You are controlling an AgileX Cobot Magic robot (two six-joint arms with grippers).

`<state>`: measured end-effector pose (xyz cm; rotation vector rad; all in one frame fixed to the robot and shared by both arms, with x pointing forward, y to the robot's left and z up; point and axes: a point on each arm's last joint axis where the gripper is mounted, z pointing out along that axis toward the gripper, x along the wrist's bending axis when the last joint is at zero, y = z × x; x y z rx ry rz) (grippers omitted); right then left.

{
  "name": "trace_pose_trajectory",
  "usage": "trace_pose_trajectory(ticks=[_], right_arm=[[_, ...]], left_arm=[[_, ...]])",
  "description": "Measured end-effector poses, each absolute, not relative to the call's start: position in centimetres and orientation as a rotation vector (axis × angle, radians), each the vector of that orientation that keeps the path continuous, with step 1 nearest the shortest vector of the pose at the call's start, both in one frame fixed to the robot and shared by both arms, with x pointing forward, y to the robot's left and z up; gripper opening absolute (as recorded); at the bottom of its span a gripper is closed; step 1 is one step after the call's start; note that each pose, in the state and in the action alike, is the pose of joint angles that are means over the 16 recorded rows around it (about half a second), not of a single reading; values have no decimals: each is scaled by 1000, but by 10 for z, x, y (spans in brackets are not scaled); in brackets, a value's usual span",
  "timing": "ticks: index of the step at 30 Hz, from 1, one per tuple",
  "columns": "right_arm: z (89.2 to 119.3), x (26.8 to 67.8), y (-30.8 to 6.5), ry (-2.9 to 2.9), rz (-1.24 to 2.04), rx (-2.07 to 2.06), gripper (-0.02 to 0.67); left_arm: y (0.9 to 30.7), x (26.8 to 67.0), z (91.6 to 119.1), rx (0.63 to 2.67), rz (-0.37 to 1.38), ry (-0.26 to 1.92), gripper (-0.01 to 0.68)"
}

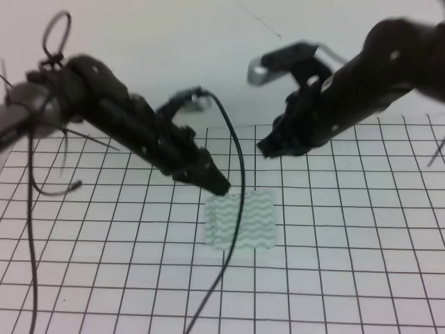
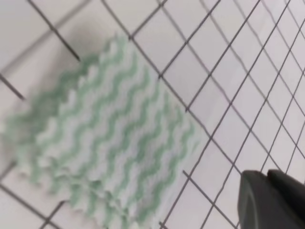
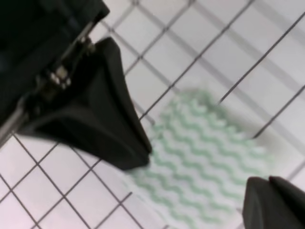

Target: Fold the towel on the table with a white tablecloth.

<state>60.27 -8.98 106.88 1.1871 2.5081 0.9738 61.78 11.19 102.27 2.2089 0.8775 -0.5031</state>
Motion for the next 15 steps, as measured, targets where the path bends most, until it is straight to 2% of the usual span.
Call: trace_pose_trajectory(ticks=[8,15], right_arm=[[1163,556,-124,2294,1043,1048,-3],[1227,502,-165,2059,1059,1006,-3]], left_arm=[[125,600,1113,2134,-184,869,1],[141,564,1186,1974,85,823,1]])
